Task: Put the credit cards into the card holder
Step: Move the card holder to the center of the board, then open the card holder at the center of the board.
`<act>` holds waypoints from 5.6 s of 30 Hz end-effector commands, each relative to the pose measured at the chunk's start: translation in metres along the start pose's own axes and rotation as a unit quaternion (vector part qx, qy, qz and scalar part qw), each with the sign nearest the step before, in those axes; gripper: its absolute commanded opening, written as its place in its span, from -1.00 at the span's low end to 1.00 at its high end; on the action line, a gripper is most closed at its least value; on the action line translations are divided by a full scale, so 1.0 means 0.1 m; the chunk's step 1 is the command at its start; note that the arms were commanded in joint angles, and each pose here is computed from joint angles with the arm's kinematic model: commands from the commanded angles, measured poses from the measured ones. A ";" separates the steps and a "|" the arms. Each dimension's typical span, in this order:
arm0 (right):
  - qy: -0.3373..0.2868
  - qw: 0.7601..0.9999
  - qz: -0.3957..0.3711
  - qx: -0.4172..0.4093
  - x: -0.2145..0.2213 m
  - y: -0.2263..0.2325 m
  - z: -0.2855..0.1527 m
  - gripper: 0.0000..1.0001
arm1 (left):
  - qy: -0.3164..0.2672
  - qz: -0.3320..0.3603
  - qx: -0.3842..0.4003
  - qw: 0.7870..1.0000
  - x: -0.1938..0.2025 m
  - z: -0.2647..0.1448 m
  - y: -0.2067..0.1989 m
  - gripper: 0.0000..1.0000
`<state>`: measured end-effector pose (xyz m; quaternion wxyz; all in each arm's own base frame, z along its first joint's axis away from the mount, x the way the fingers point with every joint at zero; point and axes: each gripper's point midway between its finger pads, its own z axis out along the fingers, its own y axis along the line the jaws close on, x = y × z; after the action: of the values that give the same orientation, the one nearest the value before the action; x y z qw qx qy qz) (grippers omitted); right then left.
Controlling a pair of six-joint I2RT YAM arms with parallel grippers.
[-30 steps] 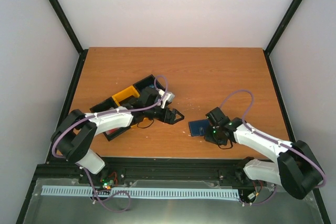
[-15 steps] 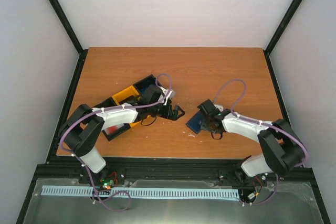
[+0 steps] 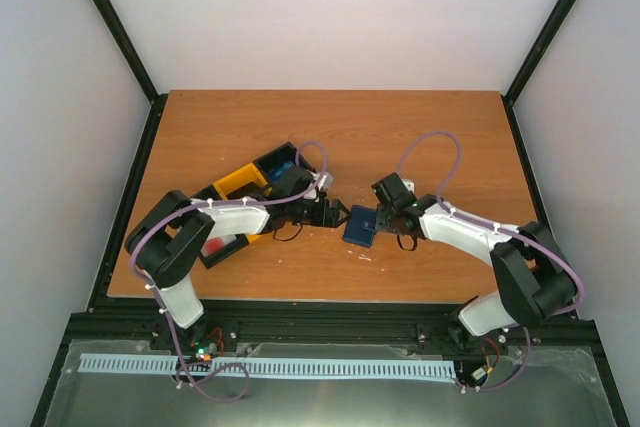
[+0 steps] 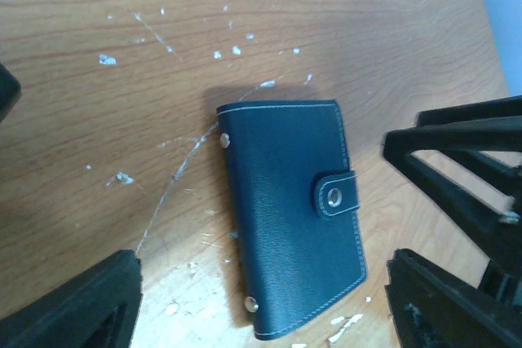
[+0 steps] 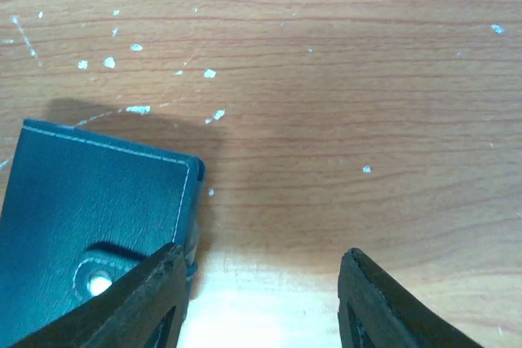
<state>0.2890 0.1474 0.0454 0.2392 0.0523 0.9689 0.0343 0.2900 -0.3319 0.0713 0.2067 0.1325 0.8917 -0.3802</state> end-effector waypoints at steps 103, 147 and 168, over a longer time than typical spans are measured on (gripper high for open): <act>0.045 0.997 -0.018 0.062 0.10 0.13 -0.06 -0.38 | -0.004 -0.103 0.015 0.995 0.00 0.01 -0.06 -0.99; -0.022 0.981 0.030 -0.191 -0.12 0.65 -0.55 -0.41 | -0.041 -0.010 0.107 0.993 -0.15 -0.43 -0.56 -0.99; -0.005 0.971 0.007 -0.240 -0.06 0.65 -0.94 -0.95 | -0.048 -0.037 0.069 0.996 -0.10 -0.40 -0.32 0.56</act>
<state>0.2622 0.2096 0.1186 0.2477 0.0135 0.9330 0.2607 0.2690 -0.3308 0.1287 0.2143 0.1010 0.8524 -0.4662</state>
